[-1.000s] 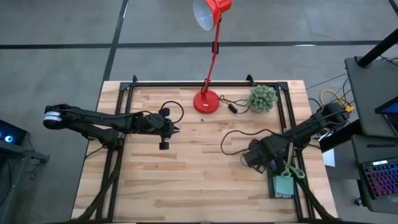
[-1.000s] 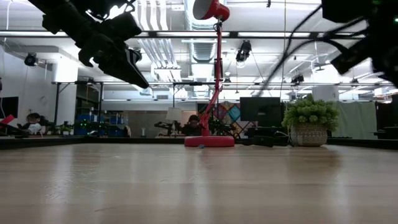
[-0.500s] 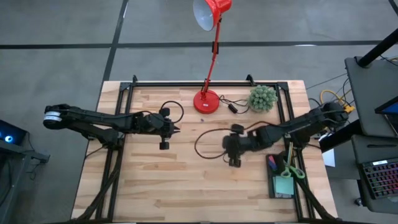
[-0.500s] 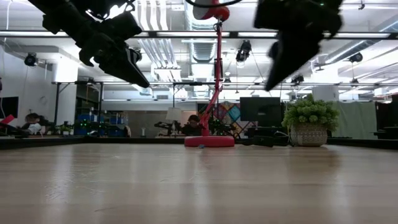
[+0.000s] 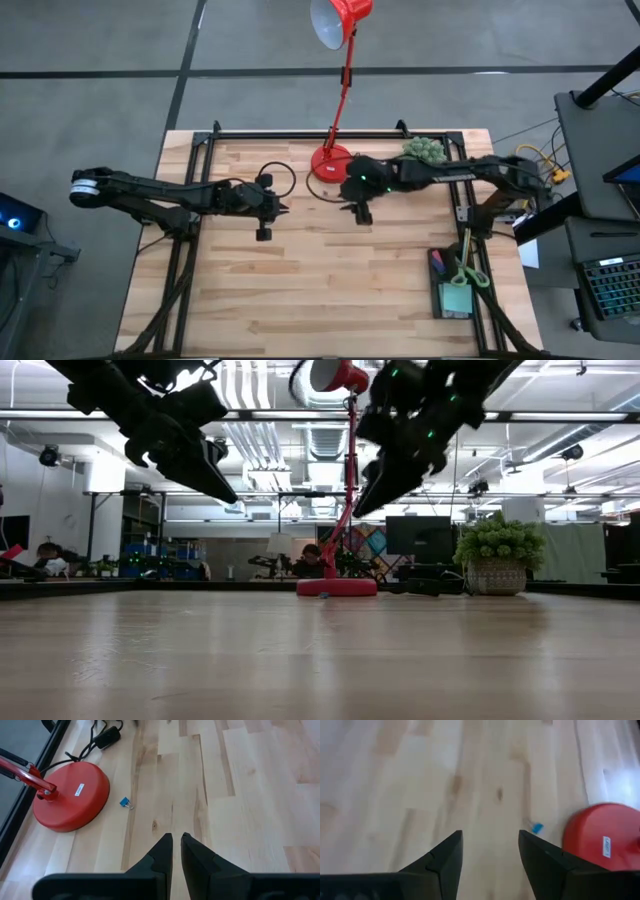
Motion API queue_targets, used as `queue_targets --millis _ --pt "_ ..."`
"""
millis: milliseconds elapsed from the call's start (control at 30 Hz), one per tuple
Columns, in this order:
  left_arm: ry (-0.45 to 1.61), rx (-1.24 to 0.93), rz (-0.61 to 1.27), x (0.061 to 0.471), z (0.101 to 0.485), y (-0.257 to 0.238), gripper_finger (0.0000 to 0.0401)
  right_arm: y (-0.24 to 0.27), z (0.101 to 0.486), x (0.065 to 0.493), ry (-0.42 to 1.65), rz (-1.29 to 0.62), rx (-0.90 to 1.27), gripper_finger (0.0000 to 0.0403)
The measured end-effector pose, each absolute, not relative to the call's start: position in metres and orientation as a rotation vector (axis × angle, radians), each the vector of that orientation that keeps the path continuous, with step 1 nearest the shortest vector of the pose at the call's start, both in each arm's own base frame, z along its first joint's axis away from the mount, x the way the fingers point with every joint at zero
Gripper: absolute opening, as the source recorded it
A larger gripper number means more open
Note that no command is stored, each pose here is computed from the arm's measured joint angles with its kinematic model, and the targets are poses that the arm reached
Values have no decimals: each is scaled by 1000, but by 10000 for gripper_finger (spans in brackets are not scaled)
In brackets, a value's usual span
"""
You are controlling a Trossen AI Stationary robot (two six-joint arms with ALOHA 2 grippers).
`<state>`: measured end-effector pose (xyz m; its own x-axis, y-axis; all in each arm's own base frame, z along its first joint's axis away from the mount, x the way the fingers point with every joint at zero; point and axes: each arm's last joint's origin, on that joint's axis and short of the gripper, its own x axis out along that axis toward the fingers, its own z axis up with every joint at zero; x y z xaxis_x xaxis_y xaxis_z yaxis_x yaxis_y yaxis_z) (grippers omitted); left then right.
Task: Pick and place office supplies into organizer
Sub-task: Put the blue binder clip into the black desk organizer
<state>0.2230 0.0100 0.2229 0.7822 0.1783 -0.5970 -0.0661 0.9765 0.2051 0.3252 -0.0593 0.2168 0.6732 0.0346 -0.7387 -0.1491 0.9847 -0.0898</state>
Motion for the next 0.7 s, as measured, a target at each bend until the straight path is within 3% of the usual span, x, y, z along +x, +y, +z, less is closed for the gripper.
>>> queue_targets --millis 433,700 --pt "652 177 136 221 226 10 22 -109 182 391 1178 259 -271 182" --pt "686 179 133 217 224 10 22 -122 175 417 1242 295 -465 182"
